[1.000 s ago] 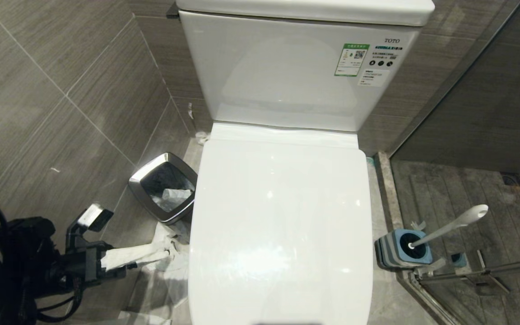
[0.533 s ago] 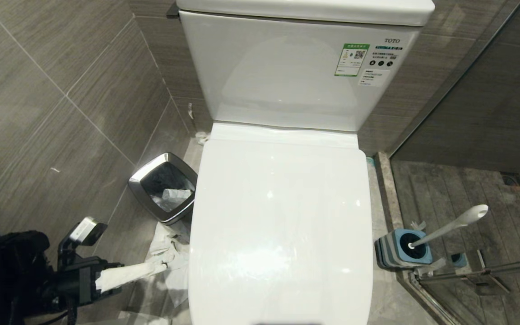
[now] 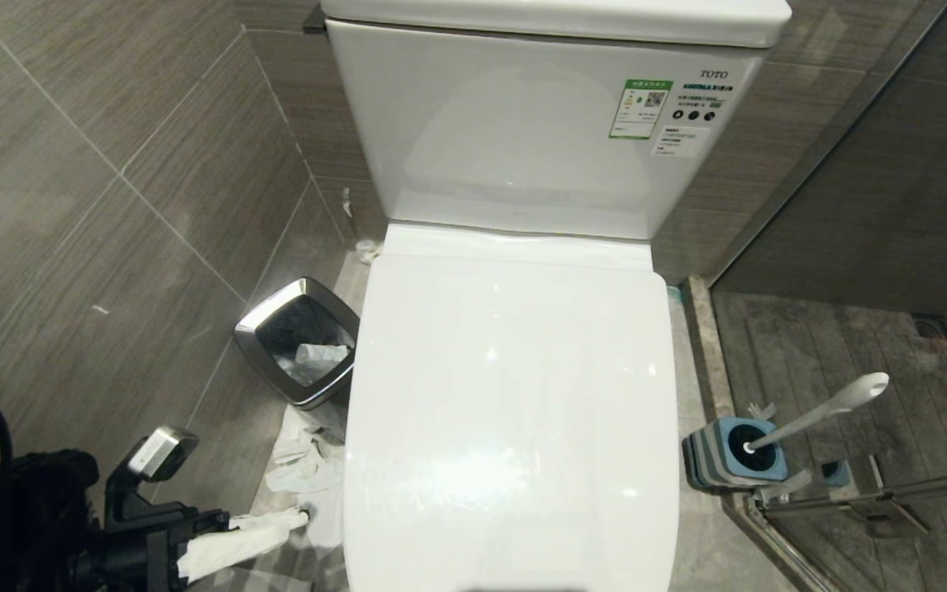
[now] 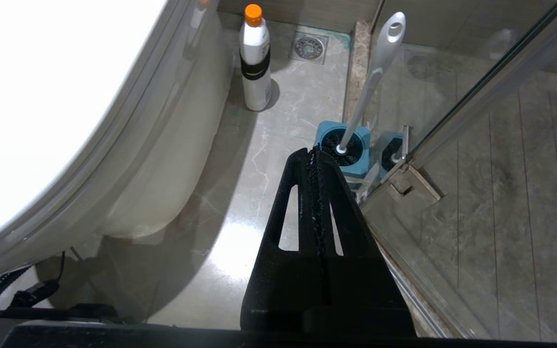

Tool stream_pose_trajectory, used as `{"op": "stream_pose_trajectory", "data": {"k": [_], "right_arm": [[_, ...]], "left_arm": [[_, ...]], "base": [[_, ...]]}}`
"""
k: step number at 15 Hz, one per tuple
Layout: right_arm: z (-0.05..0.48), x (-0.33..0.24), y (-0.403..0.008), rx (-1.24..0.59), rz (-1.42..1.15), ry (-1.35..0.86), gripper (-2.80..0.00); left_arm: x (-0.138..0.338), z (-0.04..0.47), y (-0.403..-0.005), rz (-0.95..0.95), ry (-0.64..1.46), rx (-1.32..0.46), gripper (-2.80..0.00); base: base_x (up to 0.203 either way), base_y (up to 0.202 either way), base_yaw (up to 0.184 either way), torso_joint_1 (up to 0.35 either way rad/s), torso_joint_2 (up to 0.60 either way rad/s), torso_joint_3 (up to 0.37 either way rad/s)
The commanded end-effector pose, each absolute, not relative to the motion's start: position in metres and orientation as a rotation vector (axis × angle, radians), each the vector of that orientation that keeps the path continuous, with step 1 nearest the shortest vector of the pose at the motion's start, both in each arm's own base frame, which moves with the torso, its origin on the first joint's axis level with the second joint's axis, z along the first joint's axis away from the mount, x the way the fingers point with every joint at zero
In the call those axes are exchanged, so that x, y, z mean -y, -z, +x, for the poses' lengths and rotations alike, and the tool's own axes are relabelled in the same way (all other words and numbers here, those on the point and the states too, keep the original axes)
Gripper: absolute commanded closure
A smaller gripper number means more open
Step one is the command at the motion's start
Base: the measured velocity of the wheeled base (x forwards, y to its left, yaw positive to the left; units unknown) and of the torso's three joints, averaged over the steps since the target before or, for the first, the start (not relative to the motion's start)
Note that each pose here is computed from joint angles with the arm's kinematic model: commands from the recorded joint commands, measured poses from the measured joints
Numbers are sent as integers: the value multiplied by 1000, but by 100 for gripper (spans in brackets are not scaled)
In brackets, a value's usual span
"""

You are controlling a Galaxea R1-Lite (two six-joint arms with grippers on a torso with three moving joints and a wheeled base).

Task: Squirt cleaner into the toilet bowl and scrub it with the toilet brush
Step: Use the left hand to lift the toilet lid slightly

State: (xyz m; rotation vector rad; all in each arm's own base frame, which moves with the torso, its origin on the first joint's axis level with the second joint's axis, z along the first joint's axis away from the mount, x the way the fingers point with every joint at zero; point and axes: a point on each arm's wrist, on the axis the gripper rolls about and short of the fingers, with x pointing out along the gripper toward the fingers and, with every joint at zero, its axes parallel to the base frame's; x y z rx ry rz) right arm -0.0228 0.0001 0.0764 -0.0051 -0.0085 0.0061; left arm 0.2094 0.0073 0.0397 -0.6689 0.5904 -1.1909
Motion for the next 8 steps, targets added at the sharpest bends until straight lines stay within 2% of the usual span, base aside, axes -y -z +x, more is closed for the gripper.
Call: {"op": "stream_pose_trajectory", "data": {"k": [1,8], "right_arm": [[-22,0,-75,4,-5,-8,0],[-22,0,-75,3,-6,-8,0]], "left_arm": [[-3,207,-33,-678,1196,-615,-280],[15,202,-33,-653,1190,-660,-280]], "base": [[0,0,0,0,0,0],[0,0,0,0,0,0]]}}
